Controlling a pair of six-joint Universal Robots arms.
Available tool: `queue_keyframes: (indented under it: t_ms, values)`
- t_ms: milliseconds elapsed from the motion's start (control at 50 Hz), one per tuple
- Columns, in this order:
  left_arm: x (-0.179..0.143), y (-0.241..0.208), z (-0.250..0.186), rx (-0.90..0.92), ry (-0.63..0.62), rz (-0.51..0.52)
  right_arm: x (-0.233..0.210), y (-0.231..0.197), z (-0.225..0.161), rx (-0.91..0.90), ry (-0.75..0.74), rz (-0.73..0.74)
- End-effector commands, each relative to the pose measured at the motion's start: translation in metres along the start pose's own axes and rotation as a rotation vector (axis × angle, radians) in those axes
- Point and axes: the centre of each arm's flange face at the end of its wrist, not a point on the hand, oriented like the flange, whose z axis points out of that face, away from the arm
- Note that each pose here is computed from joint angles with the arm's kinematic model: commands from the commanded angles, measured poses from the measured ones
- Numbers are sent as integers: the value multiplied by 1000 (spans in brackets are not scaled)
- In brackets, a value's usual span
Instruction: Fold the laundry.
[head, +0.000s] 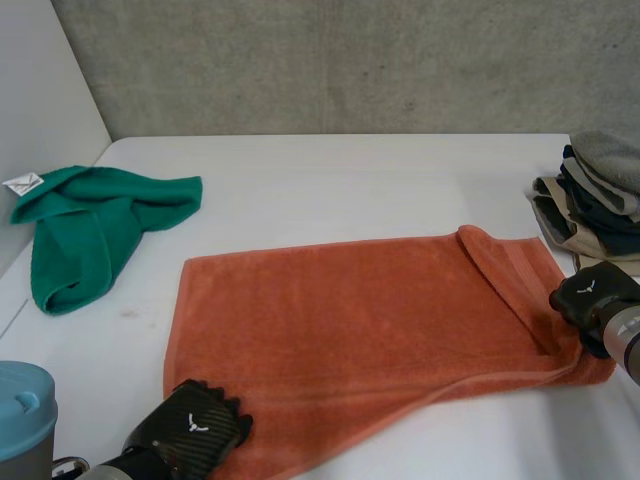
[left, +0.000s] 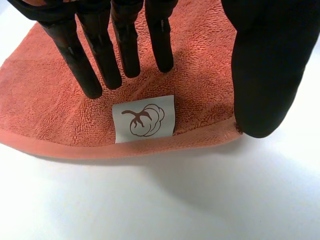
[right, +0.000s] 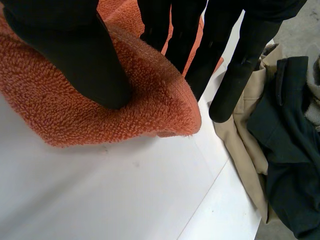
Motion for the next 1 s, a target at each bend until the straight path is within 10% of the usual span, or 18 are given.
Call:
queue_keyframes:
  t_ms: [20,1000]
  values:
    - [2,2,3,21,-21,15,-2,0,0,5,-9,13]
    - [-20,-7,29,146,-158,44,-5,1,-6,4,-9,11]
